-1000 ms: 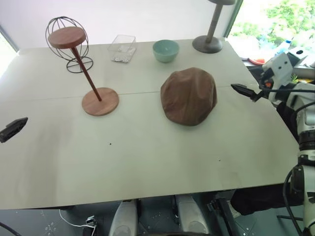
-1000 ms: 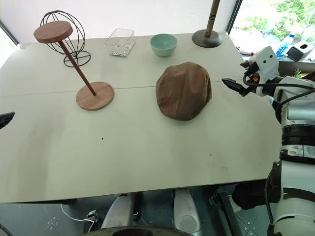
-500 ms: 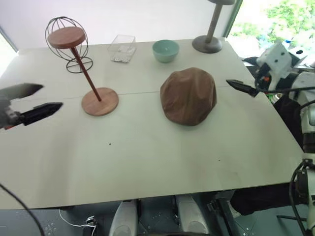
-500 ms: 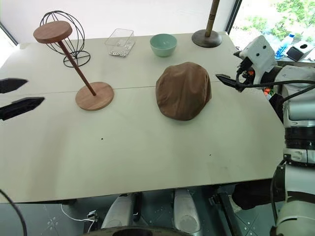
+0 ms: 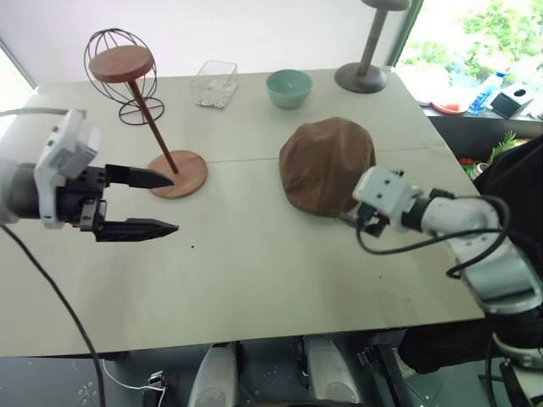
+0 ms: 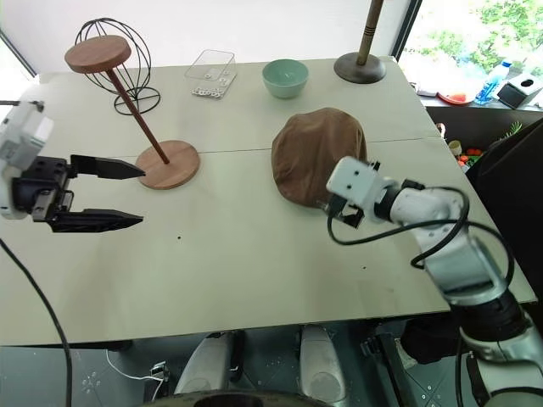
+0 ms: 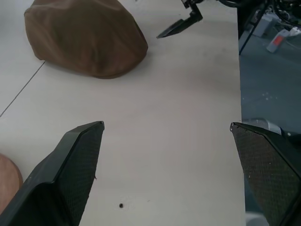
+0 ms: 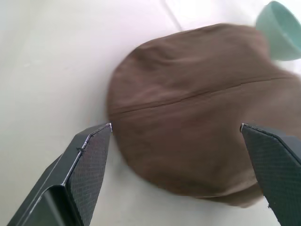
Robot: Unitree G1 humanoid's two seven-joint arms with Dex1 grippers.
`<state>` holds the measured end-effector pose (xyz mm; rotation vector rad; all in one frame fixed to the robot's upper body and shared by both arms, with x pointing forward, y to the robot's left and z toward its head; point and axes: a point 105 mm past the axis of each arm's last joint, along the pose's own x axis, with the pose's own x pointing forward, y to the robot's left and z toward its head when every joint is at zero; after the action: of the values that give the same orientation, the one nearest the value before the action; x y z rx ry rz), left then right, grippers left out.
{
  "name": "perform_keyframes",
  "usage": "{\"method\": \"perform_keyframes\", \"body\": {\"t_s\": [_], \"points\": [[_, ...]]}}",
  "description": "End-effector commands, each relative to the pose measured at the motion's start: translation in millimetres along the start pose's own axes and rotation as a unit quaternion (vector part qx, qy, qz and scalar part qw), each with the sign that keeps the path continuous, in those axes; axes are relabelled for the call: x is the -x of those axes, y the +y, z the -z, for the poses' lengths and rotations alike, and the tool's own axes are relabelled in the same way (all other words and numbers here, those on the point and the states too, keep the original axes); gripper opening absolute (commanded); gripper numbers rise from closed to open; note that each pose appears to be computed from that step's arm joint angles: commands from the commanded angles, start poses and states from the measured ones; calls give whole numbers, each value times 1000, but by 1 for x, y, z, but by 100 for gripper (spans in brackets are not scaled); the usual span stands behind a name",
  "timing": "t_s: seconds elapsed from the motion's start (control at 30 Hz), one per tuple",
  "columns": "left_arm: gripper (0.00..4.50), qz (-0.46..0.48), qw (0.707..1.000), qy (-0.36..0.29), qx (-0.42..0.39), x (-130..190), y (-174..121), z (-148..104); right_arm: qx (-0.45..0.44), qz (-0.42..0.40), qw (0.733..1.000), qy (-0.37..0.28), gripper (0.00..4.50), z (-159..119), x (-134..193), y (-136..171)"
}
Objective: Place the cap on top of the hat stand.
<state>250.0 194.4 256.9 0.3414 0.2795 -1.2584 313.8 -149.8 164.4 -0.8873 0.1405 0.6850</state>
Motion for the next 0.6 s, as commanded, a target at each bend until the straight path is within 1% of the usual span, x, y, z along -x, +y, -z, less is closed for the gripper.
{"method": "perform_keyframes", "body": {"t_s": [0.03, 0.13, 0.23, 0.33, 0.6], "points": [[450, 12, 1000, -2, -19, -4, 2, -6, 46, 27, 999, -7, 446, -8, -5, 10], [450, 21, 1000, -2, -22, -8, 4, -8, 80, 33, 996, 5, 446, -1, -16, 24], [450, 26, 999, -3, -24, -11, 4, -11, 109, 50, 993, 14, 446, 5, -25, 30], [450, 32, 999, -4, -25, -13, 5, -13, 131, 81, 988, 27, 446, 13, -40, 27], [450, 37, 999, -7, -33, -17, 6, -18, 152, 126, 978, 64, 446, 40, -65, 25]]}}
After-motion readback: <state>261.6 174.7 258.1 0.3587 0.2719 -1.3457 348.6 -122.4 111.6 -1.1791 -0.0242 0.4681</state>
